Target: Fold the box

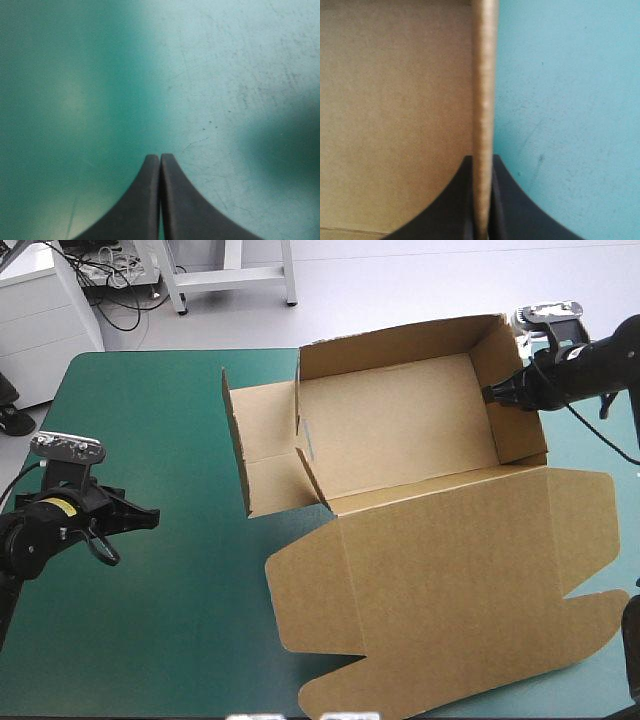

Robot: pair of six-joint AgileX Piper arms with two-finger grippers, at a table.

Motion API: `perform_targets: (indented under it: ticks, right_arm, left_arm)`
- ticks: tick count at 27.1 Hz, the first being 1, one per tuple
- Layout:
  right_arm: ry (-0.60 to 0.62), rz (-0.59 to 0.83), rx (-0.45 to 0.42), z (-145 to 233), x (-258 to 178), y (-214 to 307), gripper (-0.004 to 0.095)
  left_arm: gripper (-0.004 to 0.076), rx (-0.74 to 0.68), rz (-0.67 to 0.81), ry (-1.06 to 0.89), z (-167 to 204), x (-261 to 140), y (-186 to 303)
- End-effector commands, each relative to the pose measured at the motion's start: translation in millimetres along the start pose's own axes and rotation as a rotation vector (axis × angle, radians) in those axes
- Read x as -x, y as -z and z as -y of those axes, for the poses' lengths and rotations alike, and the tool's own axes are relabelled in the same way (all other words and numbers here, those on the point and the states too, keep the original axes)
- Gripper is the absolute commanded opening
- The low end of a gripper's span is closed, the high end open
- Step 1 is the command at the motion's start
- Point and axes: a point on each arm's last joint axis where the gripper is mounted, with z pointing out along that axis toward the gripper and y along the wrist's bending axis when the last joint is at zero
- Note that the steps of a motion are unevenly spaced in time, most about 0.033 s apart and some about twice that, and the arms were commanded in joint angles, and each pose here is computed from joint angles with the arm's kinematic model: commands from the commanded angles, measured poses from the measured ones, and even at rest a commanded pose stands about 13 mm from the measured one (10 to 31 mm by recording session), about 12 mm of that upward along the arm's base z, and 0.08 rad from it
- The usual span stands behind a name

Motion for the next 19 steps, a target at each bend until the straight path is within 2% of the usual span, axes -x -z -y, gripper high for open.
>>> perform_targets:
  ticks: [1, 7, 19]
  right_arm:
    - [0.041, 0.085, 0.011, -9.9, -2.6, 34.6, -0.0023]
    - [0.006, 0.044, 0.029, -8.8, -14.1, 26.9, -0.0023]
    - [0.011, 0.07, 0.034, -13.3, -14.5, 35.8, -0.0023]
  left_arm:
    - [-0.0032, -0.055, 0.079, 0.071, 3.1, 16.5, -11.1]
    - [-0.0031, -0.196, 0.034, 0.098, 13.4, 23.5, -47.2]
    - [-0.0006, -0.418, -0.107, 0.135, 29.2, 19.9, -105.2]
